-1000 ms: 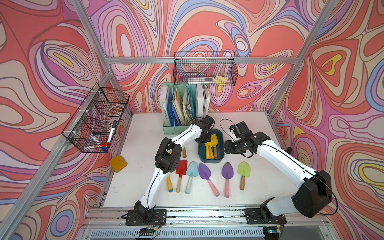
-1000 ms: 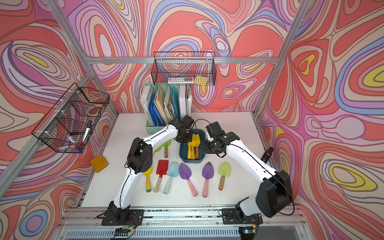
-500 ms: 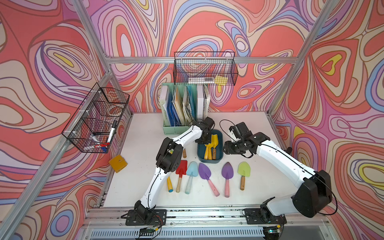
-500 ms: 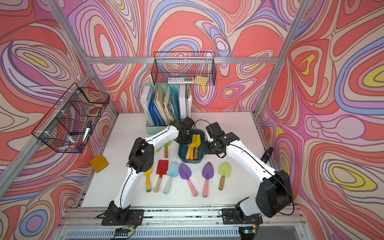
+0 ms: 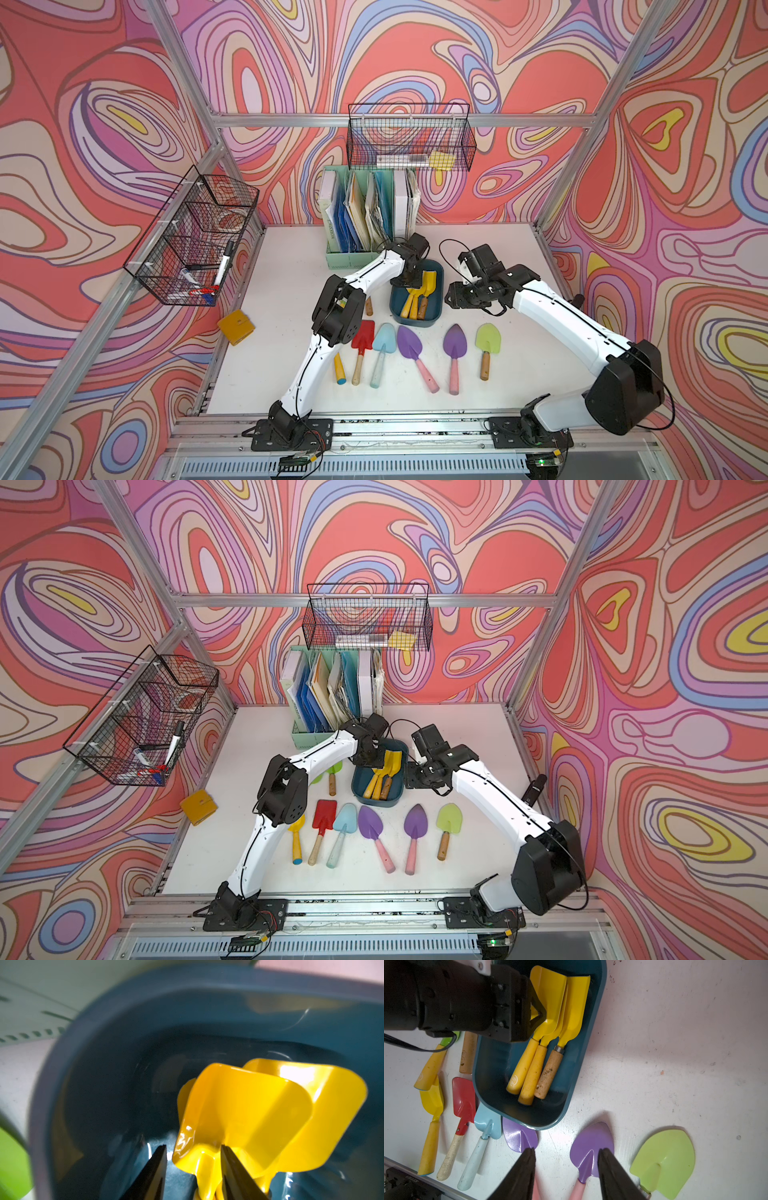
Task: Put the shovel into the storage box
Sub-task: Place the shovel in the storage box, then adjust the storage box at the center of the board.
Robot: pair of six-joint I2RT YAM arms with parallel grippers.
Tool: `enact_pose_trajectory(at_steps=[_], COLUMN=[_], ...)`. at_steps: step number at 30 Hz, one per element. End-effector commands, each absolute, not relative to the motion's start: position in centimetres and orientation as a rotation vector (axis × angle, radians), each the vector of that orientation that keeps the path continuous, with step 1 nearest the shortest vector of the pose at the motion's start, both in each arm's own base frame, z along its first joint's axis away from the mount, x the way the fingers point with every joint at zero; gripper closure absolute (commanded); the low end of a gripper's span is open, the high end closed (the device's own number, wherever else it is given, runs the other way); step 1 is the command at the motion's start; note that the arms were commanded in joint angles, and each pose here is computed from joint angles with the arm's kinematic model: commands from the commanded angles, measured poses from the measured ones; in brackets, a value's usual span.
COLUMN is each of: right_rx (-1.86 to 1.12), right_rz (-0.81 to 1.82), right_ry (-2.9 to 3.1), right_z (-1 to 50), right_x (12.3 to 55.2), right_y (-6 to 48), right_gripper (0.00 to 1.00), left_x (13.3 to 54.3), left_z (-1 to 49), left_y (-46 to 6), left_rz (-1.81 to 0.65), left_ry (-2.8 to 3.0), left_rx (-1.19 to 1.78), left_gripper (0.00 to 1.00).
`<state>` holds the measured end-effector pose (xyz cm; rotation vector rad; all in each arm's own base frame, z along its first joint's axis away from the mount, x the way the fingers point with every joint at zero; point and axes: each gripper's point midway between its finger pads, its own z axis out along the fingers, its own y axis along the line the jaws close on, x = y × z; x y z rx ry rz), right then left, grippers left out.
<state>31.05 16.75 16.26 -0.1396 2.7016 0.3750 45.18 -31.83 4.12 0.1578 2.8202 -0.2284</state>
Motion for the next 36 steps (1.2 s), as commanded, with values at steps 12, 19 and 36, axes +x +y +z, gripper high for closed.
enact_pose_trajectory(at_steps=[12,19,36], right_rx=[-0.157,-0.156,-0.034], right_rz=[0.371,0.37,0.191], right_ry=[2.706,2.708,2.742], right_z=[15.8,15.4,11.9], right_x=[31.0,31.2,37.7], right_y=[16.9,17.0,14.5], right_gripper=[0.49,0.49,1.0], left_x=[45.4,45.1,43.9], left_z=[8.9,12.4,18.8], left_y=[-32.5,-32.8,-27.0], left_rz=[-0.272,-0.313,-0.125], left_ry=[2.752,2.691,2.567], left_rx=[0.171,0.181,0.109], left_gripper=[0.49,0.49,0.47])
